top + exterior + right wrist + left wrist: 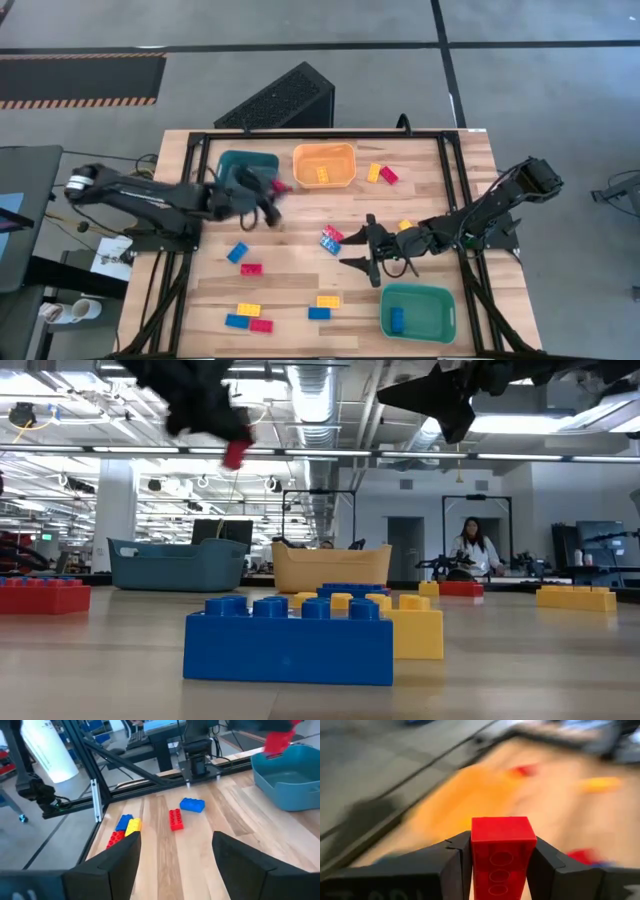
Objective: Sort & place blocks by color
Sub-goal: Put the red game piece into the blue bin
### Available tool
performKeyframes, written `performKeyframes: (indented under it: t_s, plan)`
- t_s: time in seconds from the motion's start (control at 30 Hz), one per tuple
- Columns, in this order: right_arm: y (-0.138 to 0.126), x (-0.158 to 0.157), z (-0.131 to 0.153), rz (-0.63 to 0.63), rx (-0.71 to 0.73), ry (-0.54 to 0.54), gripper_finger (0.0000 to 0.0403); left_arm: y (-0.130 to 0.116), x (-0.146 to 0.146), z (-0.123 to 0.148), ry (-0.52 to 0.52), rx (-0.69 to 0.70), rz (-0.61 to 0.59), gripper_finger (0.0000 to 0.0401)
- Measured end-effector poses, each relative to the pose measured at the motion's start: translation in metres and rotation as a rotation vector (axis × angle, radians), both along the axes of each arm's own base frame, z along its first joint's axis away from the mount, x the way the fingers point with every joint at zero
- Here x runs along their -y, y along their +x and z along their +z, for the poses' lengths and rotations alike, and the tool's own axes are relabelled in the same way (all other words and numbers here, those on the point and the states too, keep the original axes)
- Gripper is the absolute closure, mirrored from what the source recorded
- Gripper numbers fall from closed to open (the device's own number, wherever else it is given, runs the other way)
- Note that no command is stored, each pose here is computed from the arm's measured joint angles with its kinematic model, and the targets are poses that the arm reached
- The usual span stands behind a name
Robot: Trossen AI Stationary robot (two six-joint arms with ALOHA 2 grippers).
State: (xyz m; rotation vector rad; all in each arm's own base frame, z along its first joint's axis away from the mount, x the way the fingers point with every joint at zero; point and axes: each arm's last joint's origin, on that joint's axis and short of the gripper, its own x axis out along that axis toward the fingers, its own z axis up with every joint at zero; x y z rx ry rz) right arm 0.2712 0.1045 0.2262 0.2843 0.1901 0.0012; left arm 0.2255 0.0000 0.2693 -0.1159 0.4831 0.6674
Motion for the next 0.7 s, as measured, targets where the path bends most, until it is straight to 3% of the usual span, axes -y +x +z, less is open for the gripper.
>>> performKeyframes:
  t_s: [0.1,0.27,0.7]
  plan:
    - [0.0,0.0,-0.001,-0.001,-0.002,-0.001,0.0133,-0.023,-0.023,-0.002,-0.033,-0.086,0.158,0.0301]
    - [0.002,0.002,-0.003,-0.009,-0.011,0.0,0.0133,-0.042,-0.049,-0.008,-0.097,-0.201,0.291,0.0301]
    - [0.002,0.001,-0.005,-0.007,-0.026,-0.005,0.0133,-0.037,-0.094,-0.033,-0.171,-0.392,0.335,0.0297]
